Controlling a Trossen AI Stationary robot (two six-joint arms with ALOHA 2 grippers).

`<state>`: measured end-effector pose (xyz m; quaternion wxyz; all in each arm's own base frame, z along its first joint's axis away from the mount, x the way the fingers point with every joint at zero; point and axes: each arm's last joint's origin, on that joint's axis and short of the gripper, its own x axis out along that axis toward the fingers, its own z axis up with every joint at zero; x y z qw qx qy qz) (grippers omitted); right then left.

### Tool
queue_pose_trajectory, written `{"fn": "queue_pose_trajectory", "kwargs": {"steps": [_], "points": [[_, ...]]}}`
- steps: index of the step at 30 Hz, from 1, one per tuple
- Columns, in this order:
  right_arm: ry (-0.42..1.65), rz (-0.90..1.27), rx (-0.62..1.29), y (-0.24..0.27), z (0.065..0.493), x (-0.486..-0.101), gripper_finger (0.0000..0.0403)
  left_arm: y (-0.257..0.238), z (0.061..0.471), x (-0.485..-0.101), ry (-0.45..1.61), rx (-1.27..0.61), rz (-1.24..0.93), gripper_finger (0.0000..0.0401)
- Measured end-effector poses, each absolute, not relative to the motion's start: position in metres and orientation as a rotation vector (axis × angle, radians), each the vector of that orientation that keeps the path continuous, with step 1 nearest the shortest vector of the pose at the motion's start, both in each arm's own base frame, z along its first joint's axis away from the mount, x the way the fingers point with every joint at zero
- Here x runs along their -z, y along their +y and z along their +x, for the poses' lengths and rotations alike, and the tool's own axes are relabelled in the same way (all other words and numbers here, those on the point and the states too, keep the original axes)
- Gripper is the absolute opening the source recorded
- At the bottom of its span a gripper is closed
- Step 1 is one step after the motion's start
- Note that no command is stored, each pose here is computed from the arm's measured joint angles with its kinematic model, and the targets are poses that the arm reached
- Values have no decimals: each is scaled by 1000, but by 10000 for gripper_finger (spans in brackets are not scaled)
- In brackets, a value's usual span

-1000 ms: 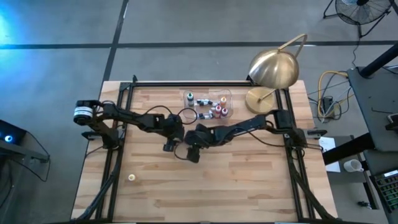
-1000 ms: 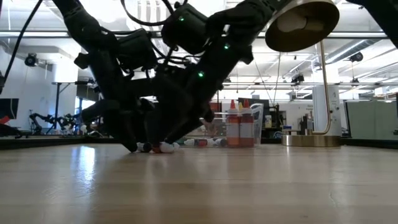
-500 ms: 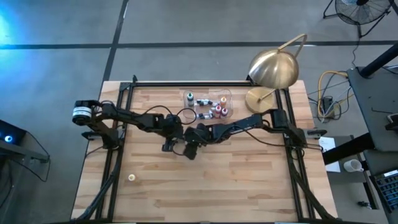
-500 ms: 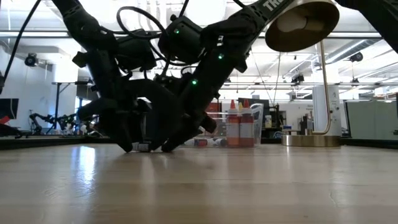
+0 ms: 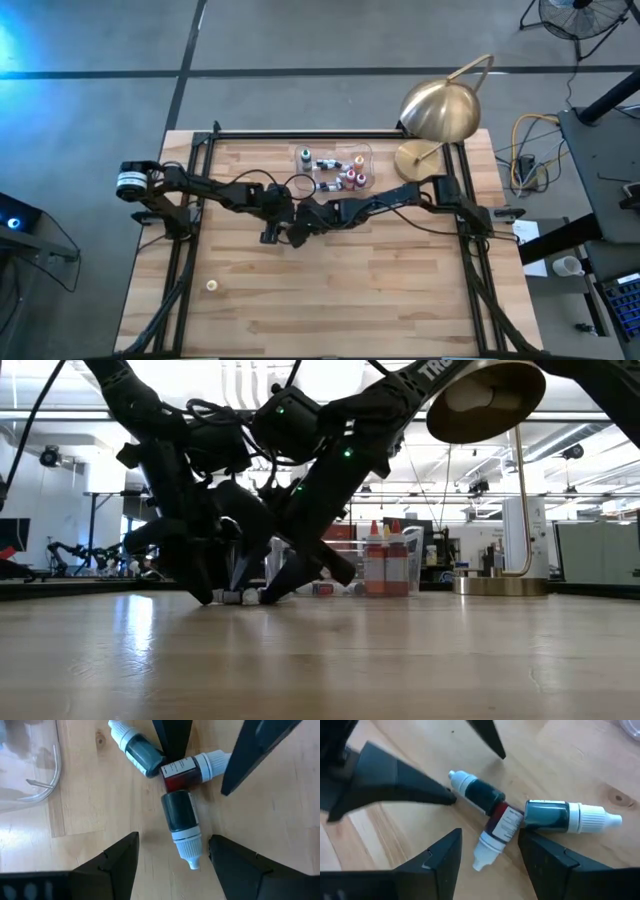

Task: Pick & Place food coloring
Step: Put the small red food coloring bottle into the transparent bin, then put the small black food coloring bottle into the transparent bin

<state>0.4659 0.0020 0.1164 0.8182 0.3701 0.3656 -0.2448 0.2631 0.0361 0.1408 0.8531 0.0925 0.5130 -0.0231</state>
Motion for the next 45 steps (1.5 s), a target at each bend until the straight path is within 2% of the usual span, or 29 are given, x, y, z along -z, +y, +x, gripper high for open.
{"fn": "queue_pose_trajectory", "kwargs": {"steps": [7,13,16,20,22,24,28,30,34,41,45], "points": [[750,752,603,8,467,-106,162,36,263,-141,1080,44,187,216],[822,693,625,10,461,-107,82,36,261,-140,1096,37,172,216],[873,651,613,9,453,-120,45,36,261,-140,1100,34,167,216],[861,483,580,7,441,-161,45,36,261,-141,1098,29,162,216],[791,349,609,3,427,-206,56,36,261,-141,1094,27,163,216],[696,241,677,-8,413,-248,85,36,262,-141,1089,26,164,216],[624,226,820,-39,393,-277,153,36,262,-141,1084,18,158,216],[621,284,810,-48,387,-283,183,36,262,-141,1083,13,153,216],[527,325,711,-51,372,-327,227,36,262,-141,1085,9,147,216],[424,281,771,-41,326,-383,255,37,267,-142,1030,1,157,216],[584,344,824,-27,308,-369,253,37,273,-137,1013,-2,104,216]]}}
